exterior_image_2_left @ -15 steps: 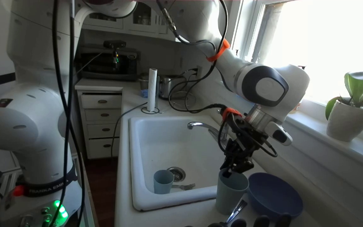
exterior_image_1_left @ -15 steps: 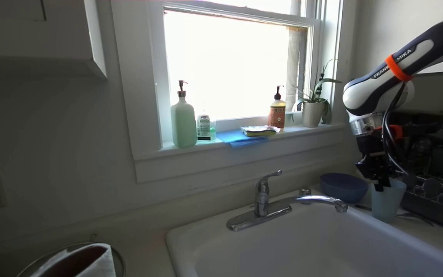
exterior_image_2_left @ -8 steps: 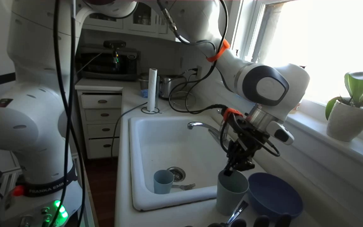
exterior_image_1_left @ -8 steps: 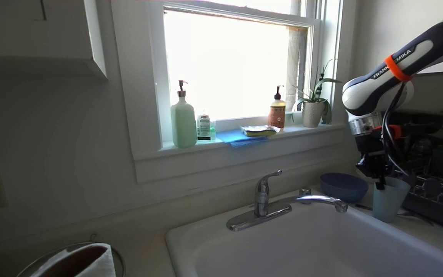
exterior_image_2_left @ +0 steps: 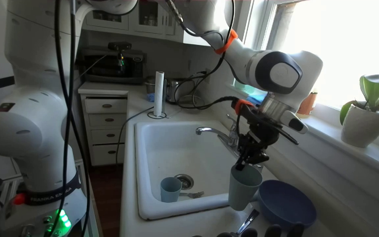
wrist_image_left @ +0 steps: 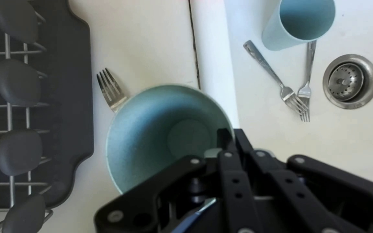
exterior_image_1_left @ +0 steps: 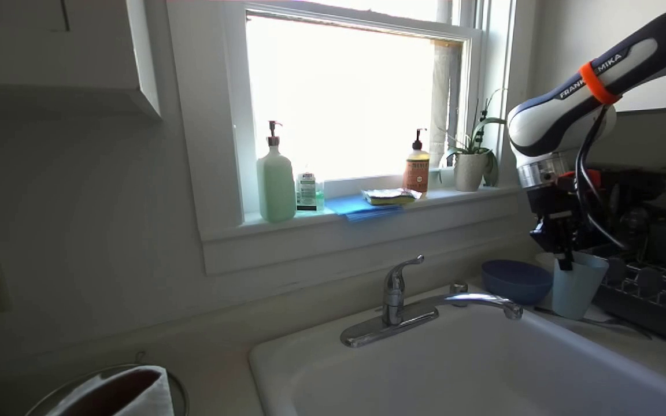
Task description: Pick up the blue bowl and pour the water in the blue bowl into the sink then put the bowl back where it was and place the gray cup inside the blue bowl
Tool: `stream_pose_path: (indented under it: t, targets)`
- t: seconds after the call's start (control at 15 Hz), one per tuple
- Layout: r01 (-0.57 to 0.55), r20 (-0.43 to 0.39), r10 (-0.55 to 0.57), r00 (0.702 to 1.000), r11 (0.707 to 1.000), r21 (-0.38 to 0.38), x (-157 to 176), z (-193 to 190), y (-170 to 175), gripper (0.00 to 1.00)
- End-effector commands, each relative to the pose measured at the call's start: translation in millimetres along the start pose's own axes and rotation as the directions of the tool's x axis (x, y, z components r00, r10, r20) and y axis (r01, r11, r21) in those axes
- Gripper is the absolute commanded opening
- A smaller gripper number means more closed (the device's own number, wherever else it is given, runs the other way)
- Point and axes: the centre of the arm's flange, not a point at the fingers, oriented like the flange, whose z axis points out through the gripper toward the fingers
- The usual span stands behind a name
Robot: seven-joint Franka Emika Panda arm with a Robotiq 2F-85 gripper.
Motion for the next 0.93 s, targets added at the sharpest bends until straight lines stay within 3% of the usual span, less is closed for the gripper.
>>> stream_pose_path:
  t: [0.0,0.2,0.6,0.67,0.87]
  targets:
    - [0.098,0.014,-0.097,0.995,0.993,-0.069,-15,-40,-20,0.01]
    - [0.146,-0.009,-0.148,0.989,0.979,-0.145,-19,-72,-33,0.01]
    - [0.188,-0.03,-0.199,0.98,0.958,-0.215,1,-109,-26,0.01]
    - [0.17,-0.046,-0.182,0.982,0.968,-0.183,-13,-97,-32,0.01]
    - [0.171,-0.044,-0.182,0.982,0.968,-0.185,-12,-96,-32,0.04]
